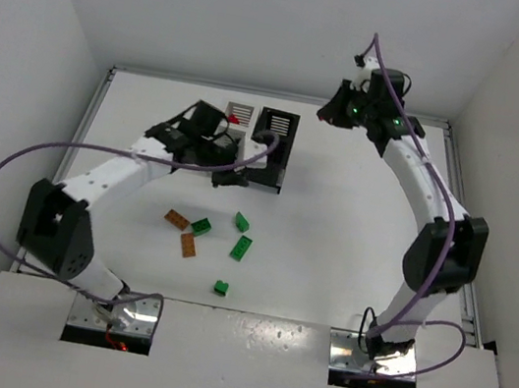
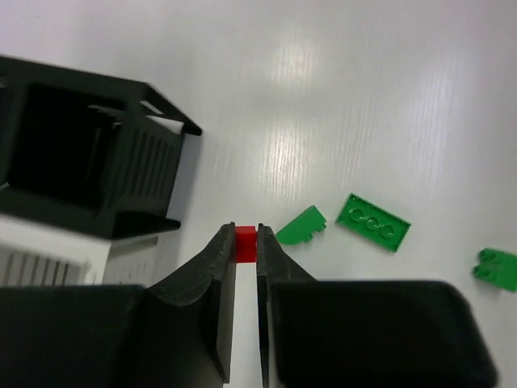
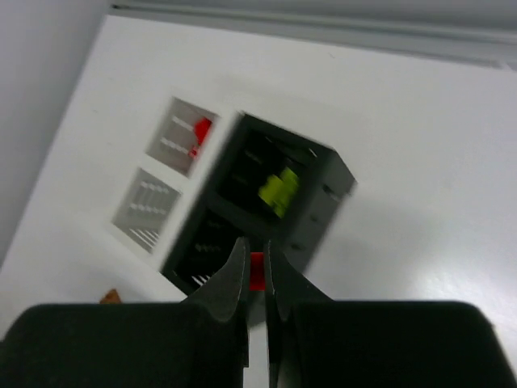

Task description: Sort the legos into containers by color

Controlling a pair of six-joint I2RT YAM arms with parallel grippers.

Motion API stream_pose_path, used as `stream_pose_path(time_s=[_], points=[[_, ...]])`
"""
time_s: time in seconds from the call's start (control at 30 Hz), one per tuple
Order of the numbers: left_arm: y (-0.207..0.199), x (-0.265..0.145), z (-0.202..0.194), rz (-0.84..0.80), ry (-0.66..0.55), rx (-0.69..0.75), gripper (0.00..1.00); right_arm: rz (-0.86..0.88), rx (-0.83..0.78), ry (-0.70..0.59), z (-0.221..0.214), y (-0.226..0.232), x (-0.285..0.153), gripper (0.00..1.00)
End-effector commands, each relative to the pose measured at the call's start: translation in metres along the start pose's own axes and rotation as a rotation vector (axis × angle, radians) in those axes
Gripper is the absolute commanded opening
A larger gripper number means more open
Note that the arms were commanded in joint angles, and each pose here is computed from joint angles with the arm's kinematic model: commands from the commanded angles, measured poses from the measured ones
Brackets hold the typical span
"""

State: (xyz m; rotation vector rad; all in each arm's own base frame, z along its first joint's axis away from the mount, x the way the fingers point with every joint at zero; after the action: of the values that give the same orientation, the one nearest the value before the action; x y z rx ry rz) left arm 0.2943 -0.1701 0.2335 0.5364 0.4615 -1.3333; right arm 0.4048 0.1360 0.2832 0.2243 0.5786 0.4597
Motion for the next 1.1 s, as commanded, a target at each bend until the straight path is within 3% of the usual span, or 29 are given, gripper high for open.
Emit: stream_pose_path(time_s=[0.0, 0.13, 0.4, 0.57, 0.83, 0.87, 0.97, 1.0, 1.07], points=[[-0.011, -0.042, 0.015, 0.073, -0.156, -0.148, 0.06, 0.203, -0.028, -0.03, 0.026, 0.042, 0.028, 0.0], [-0.006, -0.088, 0.007, 0.213, -0.238, -0.305, 0.05, 0.287, -0.078, -0.051, 0.041, 0.08, 0.065, 0.0], [0.007, -0.14, -0.011, 0.363, -0.373, -0.525, 0.05, 0.329, -0.115, -0.017, 0.012, 0.117, 0.136, 0.0], [0.011, -0.142, -0.024, 0.375, -0.399, -0.609, 0.05, 0.321, -0.139, -0.015, -0.008, 0.131, 0.168, 0.0], [0.013, -0.145, -0.033, 0.403, -0.403, -0.632, 0.05, 0.189, -0.129, -0.05, -0.02, 0.126, 0.193, 0.0], [0.014, -0.146, -0.033, 0.407, -0.407, -0.623, 0.05, 0.189, -0.129, -0.05, -0.02, 0.126, 0.193, 0.03], [0.018, -0.144, -0.034, 0.42, -0.418, -0.633, 0.05, 0.17, -0.137, -0.059, -0.022, 0.124, 0.198, 0.25], [0.021, -0.143, -0.036, 0.42, -0.418, -0.633, 0.05, 0.17, -0.138, -0.059, -0.022, 0.124, 0.198, 0.37], [0.029, -0.139, -0.039, 0.435, -0.427, -0.663, 0.05, 0.173, -0.138, -0.067, -0.022, 0.124, 0.2, 0.49]])
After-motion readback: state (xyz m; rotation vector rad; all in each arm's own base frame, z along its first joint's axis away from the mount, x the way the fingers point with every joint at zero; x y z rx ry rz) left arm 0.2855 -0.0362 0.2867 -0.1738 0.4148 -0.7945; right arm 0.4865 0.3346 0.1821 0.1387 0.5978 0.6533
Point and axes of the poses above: each gripper's point midway between its finger pads, its own x axis out along the fingers, its own y axis along the line the jaws close on, z = x × y, the point moved 10 cm from there along -x, back along the fingers, and after that the axes turned 3 degrees about -x, right-handed, at the moved point
